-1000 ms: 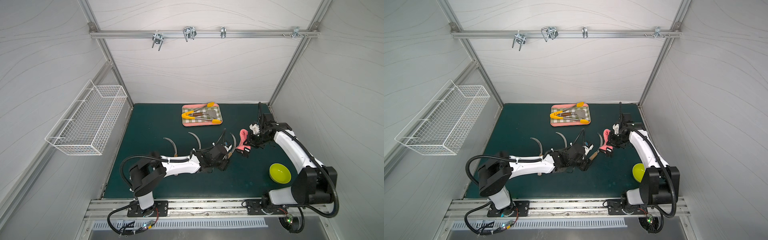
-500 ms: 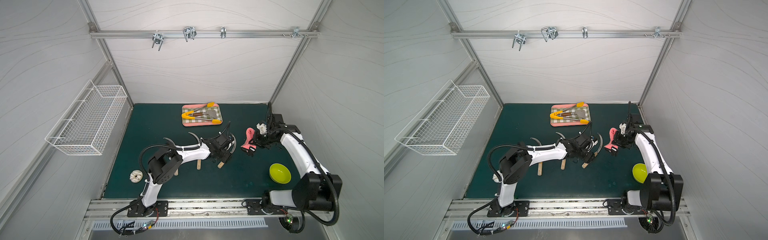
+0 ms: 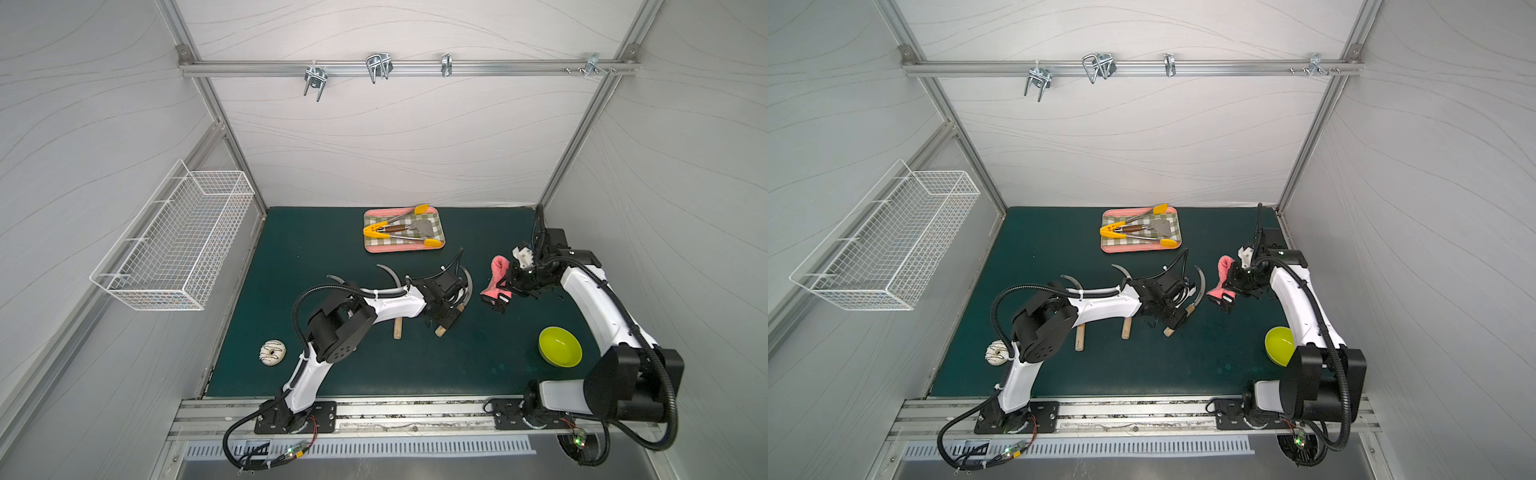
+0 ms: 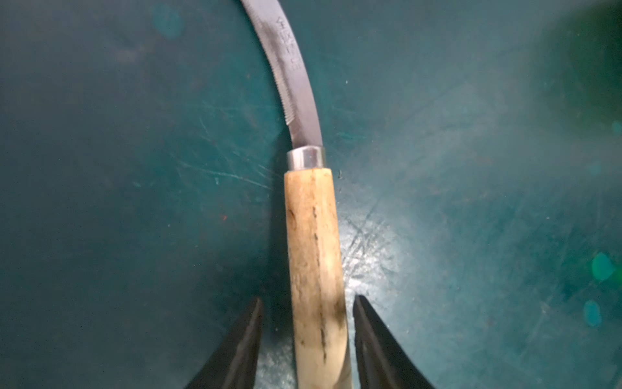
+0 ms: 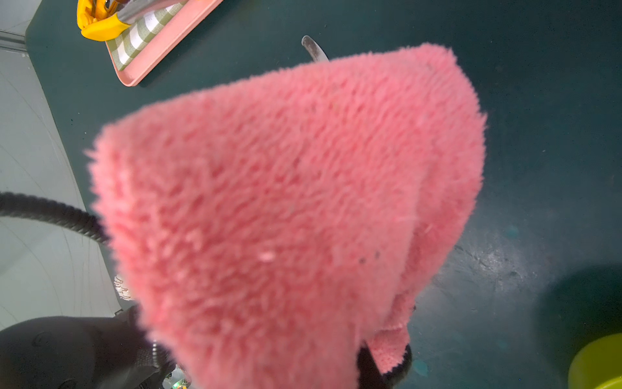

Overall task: Wipe small sickles with rags
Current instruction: Move the small sickle to the center of the board, then wipe the small sickle.

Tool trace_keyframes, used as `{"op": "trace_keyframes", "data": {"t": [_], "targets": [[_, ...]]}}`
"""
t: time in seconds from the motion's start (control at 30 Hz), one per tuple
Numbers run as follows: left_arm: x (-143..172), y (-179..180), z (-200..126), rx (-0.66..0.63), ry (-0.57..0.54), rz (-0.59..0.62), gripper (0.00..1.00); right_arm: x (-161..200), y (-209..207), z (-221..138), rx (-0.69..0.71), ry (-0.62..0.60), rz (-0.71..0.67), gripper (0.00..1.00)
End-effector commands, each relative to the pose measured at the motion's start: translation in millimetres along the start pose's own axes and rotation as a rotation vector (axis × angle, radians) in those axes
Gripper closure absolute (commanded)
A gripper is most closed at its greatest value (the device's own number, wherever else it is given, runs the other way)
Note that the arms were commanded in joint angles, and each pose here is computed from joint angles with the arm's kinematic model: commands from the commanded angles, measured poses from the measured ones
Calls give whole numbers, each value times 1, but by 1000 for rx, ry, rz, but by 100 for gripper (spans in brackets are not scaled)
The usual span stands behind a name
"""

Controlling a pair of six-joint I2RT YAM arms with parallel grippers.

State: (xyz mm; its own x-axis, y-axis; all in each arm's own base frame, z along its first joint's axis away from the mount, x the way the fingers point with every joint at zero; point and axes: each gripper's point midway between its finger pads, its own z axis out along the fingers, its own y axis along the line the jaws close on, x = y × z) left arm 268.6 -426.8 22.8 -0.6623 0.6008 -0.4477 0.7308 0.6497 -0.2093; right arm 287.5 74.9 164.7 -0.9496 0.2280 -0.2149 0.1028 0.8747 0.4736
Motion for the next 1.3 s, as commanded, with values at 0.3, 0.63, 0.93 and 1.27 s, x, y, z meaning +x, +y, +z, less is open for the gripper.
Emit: {"op": "trace_keyframes", "data": {"t": [0.3,0.63,0.93,1.27], "targets": [[22,6,5,-30,54,23,100,-4,4,4,19,17,-42,82],[61,-2,-18,-54,70,8,100,-28,25,50,140,132,-165,83],[69,-12,-17,-21,57,-5,100,-54,20,104,235,270,-220,84],[69,-15,-13,1,55,5,100,-43,16,169,275,451,-249,85]]}}
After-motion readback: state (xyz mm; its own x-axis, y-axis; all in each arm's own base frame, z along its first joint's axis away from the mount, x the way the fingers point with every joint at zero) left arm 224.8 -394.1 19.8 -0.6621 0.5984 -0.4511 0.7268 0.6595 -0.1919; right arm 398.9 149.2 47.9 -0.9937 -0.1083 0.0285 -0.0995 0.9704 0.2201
